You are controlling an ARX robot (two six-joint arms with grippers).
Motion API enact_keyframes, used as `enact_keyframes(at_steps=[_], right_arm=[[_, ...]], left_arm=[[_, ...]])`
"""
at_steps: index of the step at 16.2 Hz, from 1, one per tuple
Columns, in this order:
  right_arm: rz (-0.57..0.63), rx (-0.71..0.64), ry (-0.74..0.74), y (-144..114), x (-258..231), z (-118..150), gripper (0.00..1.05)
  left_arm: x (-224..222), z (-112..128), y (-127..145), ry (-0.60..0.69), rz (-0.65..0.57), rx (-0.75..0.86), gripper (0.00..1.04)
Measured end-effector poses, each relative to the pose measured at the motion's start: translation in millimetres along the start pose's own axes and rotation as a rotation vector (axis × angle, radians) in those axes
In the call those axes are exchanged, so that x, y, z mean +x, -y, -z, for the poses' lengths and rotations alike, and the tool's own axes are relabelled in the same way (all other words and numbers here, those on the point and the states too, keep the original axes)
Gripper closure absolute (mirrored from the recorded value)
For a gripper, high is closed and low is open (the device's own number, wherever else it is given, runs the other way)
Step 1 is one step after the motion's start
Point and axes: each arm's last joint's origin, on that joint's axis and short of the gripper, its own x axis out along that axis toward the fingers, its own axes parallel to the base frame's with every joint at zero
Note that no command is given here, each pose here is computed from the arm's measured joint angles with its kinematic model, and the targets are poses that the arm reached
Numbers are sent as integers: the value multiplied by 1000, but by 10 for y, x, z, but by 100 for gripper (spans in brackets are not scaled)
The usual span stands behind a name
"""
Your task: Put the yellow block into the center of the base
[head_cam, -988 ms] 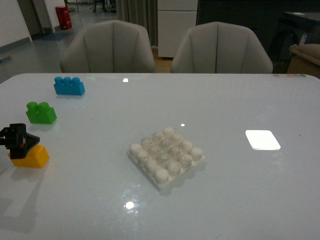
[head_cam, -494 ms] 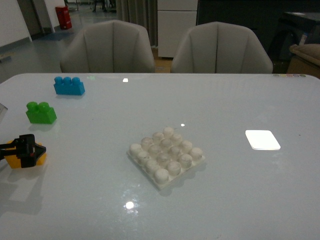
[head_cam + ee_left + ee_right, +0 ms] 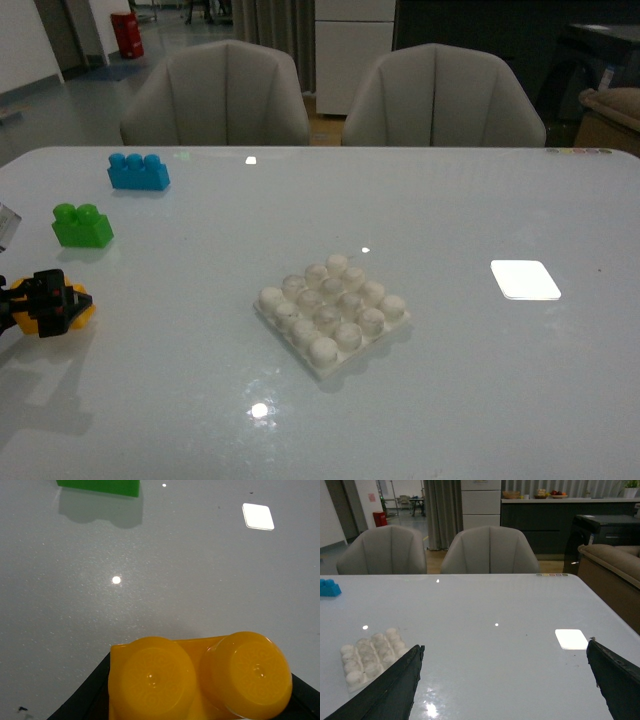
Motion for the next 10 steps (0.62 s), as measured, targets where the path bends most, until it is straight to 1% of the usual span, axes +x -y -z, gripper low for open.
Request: enact_keyframes(at_steps=[1, 3, 4, 5, 6, 7, 9, 10], right_arm=[[0, 0, 0, 0, 0, 0, 6], [0, 0, 0, 0, 0, 0, 6], [0, 0, 0, 0, 0, 0, 6], [0, 0, 0, 0, 0, 0, 6], [0, 0, 0, 0, 0, 0, 6], [0, 0, 0, 0, 0, 0, 6], [0, 0, 0, 0, 0, 0, 6], [0, 0, 0, 0, 0, 0, 6]], left_arm=[[-40, -17, 69, 4, 20, 10, 38], [-184, -186, 342, 48, 106, 68, 38], [-274, -360, 594, 99, 190, 137, 38], [-342, -552, 1001, 140, 312, 236, 38], [-330, -631, 1265, 149, 386, 300, 38], [-311, -653, 1582, 126, 462, 384, 38], [-290, -617, 1952, 73, 569, 511, 38], [-260, -599, 2066, 48, 601, 559, 39]])
